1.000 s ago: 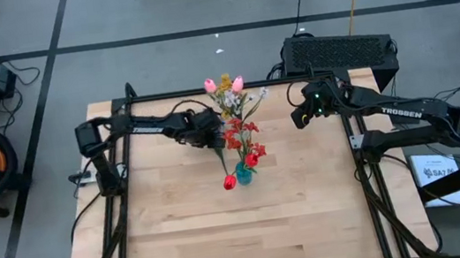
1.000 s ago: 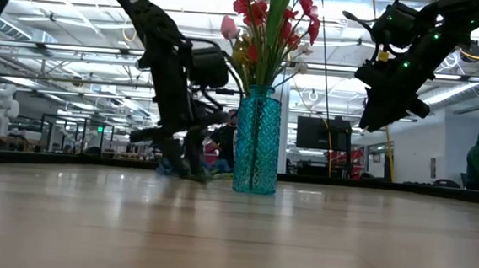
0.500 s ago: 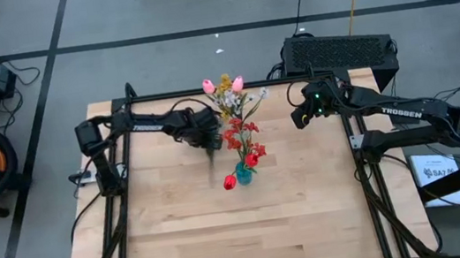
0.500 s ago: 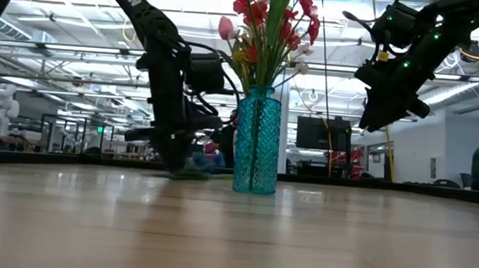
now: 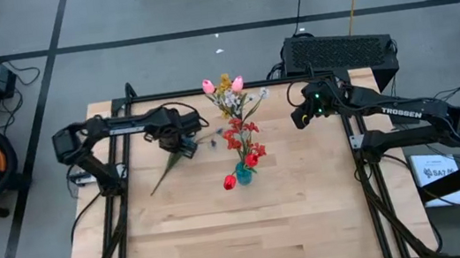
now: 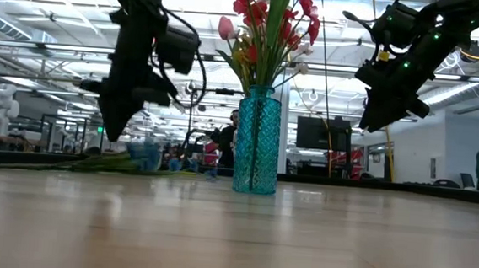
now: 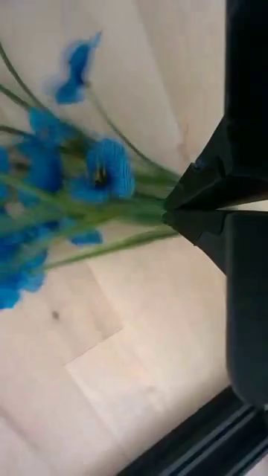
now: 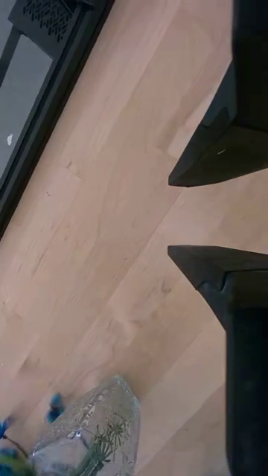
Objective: Sort flowers into vase by color
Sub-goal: Put the blue flowers into the blue vase
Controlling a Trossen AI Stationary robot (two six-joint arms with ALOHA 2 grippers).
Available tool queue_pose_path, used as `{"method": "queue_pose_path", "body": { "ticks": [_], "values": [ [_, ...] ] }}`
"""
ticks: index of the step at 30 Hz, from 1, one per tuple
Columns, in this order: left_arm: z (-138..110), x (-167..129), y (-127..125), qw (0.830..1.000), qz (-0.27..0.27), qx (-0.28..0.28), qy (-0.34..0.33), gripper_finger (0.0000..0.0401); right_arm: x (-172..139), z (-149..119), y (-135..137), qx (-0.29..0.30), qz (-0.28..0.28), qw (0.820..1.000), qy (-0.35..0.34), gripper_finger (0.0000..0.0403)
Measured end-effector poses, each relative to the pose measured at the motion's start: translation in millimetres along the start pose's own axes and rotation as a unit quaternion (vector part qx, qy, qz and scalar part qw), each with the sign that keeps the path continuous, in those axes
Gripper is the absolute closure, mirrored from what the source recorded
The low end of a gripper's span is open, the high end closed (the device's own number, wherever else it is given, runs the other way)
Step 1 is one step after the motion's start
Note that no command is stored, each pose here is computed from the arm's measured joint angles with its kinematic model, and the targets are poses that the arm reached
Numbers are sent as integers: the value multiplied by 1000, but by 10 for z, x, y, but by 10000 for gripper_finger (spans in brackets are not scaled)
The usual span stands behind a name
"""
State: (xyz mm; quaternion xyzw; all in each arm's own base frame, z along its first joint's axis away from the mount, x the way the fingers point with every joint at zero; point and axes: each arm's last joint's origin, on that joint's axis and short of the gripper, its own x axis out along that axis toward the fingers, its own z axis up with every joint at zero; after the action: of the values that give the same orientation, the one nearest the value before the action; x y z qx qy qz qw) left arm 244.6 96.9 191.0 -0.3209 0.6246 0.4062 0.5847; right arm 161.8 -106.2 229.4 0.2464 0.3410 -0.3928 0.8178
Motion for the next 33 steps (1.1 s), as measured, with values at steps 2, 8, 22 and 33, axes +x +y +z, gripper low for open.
{"method": "queue_pose_path", "body": {
  "ticks": [2,8,22,33],
  "values": [
    [-33,-80,40,1000,-6,-1,-8,397,0,1,0,-6,0,1000,0,273],
    [-82,-232,103,999,-38,-20,-27,389,0,3,-8,-7,-13,1000,-5,273],
    [-221,-65,152,1000,-20,2,19,213,0,5,-6,-6,-12,1000,-6,273],
    [-423,201,38,998,-43,42,29,198,0,5,-7,5,-12,1000,-6,273]
  ]
}}
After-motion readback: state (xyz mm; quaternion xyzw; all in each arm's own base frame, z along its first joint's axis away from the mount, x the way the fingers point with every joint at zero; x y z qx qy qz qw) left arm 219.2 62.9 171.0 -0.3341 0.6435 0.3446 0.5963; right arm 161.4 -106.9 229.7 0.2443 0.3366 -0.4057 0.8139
